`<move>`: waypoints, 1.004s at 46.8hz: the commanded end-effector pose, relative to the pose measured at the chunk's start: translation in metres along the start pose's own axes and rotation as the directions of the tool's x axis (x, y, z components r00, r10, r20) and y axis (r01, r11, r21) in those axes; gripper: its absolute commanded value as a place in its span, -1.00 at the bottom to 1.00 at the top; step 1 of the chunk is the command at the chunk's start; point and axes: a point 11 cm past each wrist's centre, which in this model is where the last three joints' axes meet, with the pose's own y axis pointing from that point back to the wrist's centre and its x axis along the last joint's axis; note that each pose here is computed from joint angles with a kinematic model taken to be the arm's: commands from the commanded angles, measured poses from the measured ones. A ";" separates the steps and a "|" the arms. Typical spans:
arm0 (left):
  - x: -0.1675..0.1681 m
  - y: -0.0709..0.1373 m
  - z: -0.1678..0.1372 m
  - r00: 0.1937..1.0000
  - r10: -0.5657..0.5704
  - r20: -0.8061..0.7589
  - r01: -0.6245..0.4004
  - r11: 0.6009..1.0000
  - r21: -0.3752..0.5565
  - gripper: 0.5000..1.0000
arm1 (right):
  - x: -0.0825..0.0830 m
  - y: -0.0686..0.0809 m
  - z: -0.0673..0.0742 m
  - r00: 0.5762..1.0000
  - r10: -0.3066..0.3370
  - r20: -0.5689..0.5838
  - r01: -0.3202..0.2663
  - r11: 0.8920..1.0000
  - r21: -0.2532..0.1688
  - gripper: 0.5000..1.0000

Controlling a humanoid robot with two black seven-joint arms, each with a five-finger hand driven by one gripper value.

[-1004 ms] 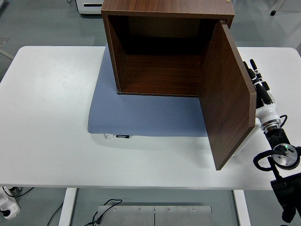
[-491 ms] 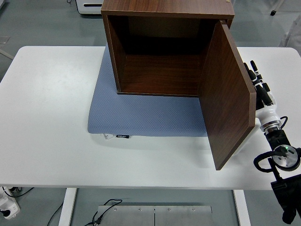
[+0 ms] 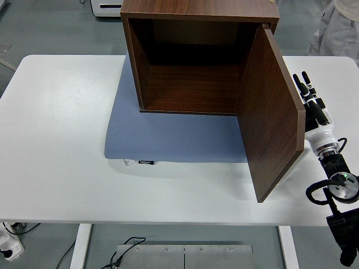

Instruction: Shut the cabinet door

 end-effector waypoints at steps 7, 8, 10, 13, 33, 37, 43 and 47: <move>0.000 0.000 0.000 1.000 -0.001 0.000 0.001 1.000 0.000 1.00 | 0.003 0.001 -0.009 1.000 0.003 -0.022 -0.003 1.000 0.004 1.00; 0.000 0.000 0.000 1.000 -0.001 0.000 0.001 1.000 0.000 1.00 | 0.003 0.001 -0.010 1.000 0.001 -0.023 -0.001 1.000 0.004 1.00; 0.000 0.000 0.000 1.000 0.001 0.000 -0.001 1.000 0.000 1.00 | 0.004 0.001 -0.012 1.000 0.002 -0.029 -0.002 1.000 0.005 1.00; 0.000 0.000 0.000 1.000 -0.001 0.000 0.001 1.000 0.000 1.00 | 0.004 0.001 -0.012 1.000 0.002 -0.029 -0.002 1.000 0.005 1.00; 0.000 0.000 0.000 1.000 -0.001 0.000 0.001 1.000 0.000 1.00 | 0.004 0.001 -0.010 1.000 0.003 -0.023 -0.003 1.000 0.004 1.00; 0.000 0.000 0.000 1.000 -0.001 0.000 0.001 1.000 0.000 1.00 | 0.007 0.004 -0.010 1.000 0.011 -0.027 -0.011 1.000 0.002 1.00; 0.000 0.000 0.000 1.000 -0.001 0.000 0.001 1.000 0.000 1.00 | 0.011 0.008 -0.014 0.999 0.018 -0.039 -0.018 1.000 0.000 1.00; 0.000 0.000 0.000 1.000 0.001 0.000 -0.001 1.000 0.000 1.00 | 0.012 0.008 -0.018 0.999 0.018 -0.047 -0.018 1.000 0.002 1.00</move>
